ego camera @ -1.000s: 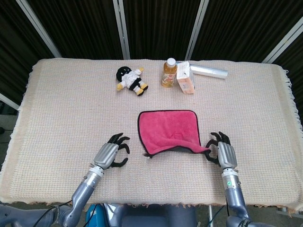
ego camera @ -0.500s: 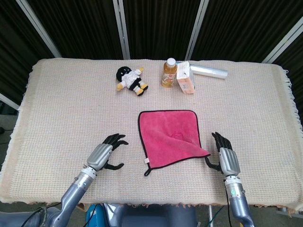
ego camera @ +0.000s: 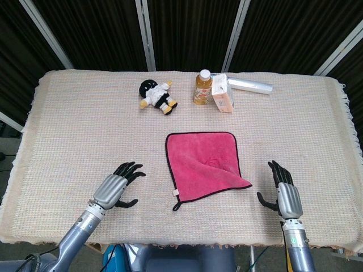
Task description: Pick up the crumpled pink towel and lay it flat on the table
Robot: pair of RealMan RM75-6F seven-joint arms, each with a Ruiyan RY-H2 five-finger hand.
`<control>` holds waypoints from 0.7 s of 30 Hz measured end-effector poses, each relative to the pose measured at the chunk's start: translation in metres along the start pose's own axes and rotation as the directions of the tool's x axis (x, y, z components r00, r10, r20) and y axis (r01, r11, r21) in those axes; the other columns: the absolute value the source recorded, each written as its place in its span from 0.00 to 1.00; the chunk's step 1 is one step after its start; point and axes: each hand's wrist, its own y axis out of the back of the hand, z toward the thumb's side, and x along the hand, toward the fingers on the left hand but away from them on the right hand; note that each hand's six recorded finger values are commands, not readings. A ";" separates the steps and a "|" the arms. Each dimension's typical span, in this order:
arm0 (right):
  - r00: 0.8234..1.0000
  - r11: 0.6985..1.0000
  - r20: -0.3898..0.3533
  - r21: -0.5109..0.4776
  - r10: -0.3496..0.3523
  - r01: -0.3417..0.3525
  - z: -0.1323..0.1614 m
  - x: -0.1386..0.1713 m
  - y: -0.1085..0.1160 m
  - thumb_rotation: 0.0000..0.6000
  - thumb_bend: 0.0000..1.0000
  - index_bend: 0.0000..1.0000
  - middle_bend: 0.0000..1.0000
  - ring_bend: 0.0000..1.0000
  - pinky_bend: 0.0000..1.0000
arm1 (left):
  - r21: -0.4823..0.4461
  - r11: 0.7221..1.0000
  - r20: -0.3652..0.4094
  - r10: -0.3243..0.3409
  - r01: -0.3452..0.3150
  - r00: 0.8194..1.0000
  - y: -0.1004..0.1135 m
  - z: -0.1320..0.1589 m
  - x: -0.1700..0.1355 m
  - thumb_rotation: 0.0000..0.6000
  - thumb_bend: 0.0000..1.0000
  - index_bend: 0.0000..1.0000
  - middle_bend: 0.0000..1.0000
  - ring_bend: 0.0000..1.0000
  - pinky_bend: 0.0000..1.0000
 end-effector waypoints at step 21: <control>1.000 0.998 -0.025 -0.065 0.004 -0.005 0.001 0.005 0.016 1.00 0.32 0.00 0.00 0.00 0.00 | 0.329 0.933 0.128 -0.196 0.145 0.972 -0.050 0.091 0.043 1.00 0.73 0.14 0.07 0.00 0.00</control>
